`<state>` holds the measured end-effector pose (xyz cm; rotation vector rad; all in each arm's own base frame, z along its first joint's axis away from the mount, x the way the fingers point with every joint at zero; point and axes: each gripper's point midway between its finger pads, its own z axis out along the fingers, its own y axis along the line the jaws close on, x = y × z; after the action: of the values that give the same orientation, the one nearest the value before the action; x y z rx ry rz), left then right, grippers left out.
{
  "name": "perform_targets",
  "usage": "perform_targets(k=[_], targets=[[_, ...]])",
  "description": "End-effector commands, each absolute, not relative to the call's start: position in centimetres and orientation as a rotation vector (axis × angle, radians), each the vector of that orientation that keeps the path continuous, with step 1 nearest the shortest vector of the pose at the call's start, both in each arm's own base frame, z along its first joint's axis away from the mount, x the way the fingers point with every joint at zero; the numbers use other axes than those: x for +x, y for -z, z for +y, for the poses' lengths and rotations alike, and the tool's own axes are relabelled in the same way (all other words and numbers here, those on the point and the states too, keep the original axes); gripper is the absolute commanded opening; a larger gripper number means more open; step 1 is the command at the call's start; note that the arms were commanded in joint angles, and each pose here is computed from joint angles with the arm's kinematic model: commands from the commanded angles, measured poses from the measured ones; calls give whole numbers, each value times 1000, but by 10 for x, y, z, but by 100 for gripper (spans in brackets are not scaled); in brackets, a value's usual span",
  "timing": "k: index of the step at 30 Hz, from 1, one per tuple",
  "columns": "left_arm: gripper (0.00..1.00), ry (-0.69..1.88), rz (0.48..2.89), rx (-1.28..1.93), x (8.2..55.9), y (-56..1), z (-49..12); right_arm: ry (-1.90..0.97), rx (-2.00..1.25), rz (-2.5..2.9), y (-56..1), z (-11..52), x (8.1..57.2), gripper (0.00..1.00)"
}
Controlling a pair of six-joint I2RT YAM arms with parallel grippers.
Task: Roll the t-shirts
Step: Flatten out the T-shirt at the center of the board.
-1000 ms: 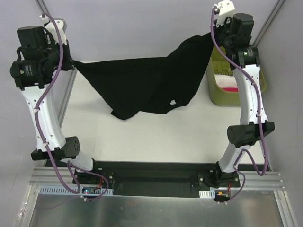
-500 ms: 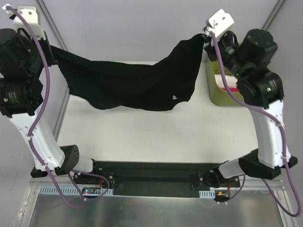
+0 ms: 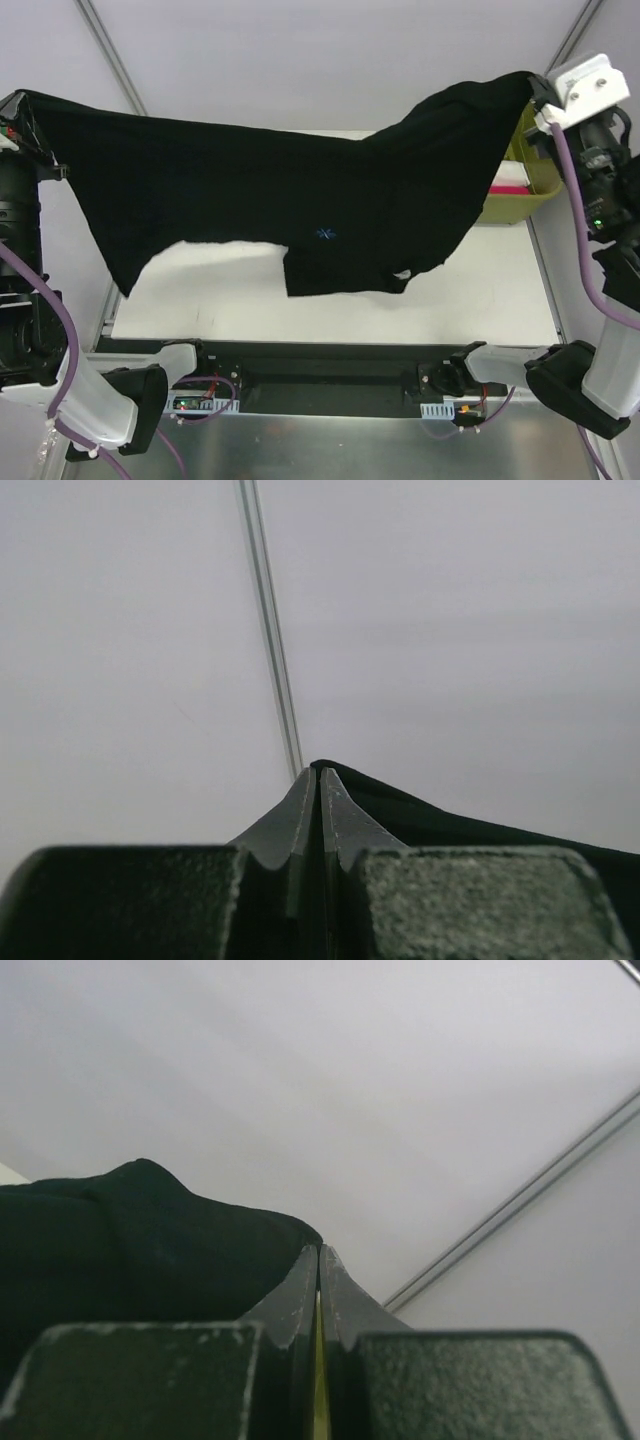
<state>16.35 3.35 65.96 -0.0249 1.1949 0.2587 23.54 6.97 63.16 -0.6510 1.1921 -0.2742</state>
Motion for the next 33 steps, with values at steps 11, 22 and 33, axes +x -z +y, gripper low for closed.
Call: perform_targets(k=[11, 22, 33], targets=[[0, -179, 1351, 146, 286, -628, 23, 478, -570, 1207, -622, 89, 345, 1], [0, -267, 1464, 154, 370, -591, 48, 434, -521, 1291, -590, 100, 441, 1], [0, -316, 1395, 149, 331, -612, 48, 477, -475, 1203, -631, 88, 398, 1]])
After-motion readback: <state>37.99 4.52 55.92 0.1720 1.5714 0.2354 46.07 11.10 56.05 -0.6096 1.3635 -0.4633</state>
